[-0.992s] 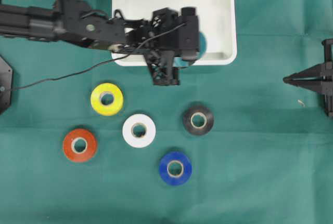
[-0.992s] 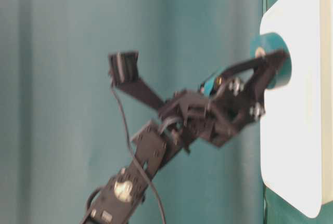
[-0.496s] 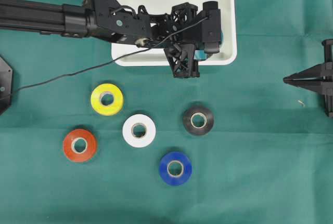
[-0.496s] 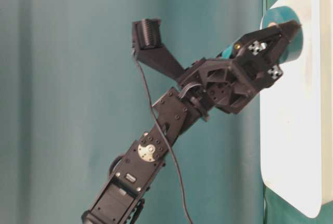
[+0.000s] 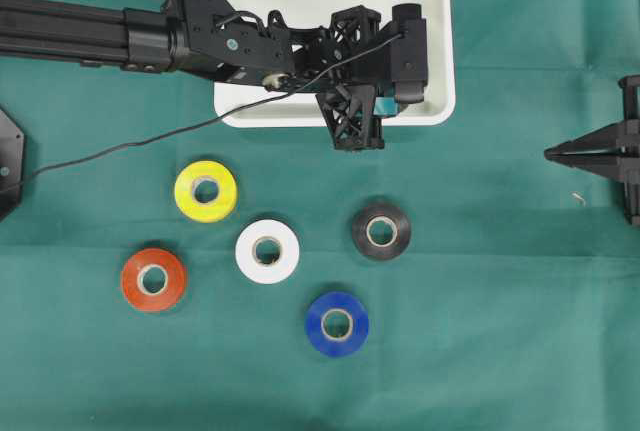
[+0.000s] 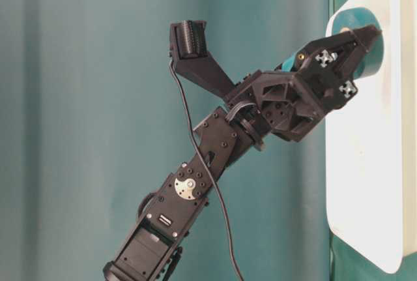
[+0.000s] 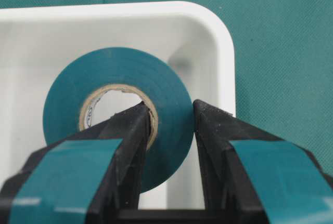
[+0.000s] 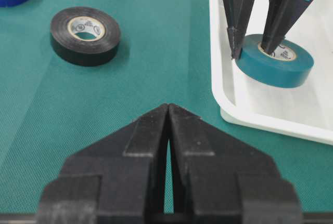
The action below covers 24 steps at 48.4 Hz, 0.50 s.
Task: Put the tape into the white case with the left arm.
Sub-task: 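Carry the teal roll into the white case and release it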
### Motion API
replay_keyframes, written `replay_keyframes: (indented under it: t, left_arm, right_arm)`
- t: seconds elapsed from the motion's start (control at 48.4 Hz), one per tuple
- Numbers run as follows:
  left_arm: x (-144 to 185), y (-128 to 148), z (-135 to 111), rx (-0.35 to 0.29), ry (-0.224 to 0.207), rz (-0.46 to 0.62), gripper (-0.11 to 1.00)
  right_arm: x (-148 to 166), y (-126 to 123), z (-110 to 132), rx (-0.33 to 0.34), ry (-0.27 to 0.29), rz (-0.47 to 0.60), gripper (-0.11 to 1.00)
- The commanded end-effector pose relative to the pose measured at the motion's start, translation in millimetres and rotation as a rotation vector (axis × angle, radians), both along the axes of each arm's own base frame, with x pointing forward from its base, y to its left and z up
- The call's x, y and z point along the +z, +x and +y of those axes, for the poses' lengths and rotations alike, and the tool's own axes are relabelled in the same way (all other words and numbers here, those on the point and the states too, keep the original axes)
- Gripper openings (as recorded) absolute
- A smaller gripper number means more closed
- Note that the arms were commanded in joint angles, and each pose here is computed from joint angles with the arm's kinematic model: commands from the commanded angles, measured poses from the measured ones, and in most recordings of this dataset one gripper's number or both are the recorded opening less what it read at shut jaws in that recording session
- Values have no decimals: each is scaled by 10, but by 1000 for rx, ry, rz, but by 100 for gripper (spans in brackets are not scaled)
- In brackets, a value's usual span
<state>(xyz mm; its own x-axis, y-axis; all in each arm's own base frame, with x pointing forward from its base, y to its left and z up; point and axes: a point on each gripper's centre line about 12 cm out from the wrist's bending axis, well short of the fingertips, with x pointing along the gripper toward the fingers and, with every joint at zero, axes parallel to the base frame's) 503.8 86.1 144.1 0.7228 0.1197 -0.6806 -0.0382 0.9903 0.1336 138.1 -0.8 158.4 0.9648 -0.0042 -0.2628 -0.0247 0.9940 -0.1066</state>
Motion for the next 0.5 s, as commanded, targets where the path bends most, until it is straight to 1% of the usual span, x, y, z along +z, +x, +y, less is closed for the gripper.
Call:
replay_keyframes:
  t: [0.0,0.041,0.062,0.145,0.207,0.248,0.31,0.475]
  left_arm:
    - [208,50,25,2,10,-51,26]
    - [213,53,26,2,11,-53,32]
    - [205,54,26,2,10,-51,40]
    - [209,51,25,2,11,-53,65]
    - [208,50,25,2,10,-51,81]
    - [209,51,25,3,9,-53,83]
    - [208,51,17,2,9,-51,81]
    - [260,43,0,-1,11,-60,81]
  right_arm:
    - [44,16,-1,0,-1,-17,-9]
    - [43,16,1,1,0,-15,-9]
    - [43,16,1,1,0,-15,-9]
    - [42,17,1,1,0,-15,-9]
    - [44,16,1,2,-1,-17,-9]
    - [43,16,1,2,-1,-15,-9]
    - [42,17,1,1,2,-15,-9]
    - [44,16,1,1,0,-17,-9]
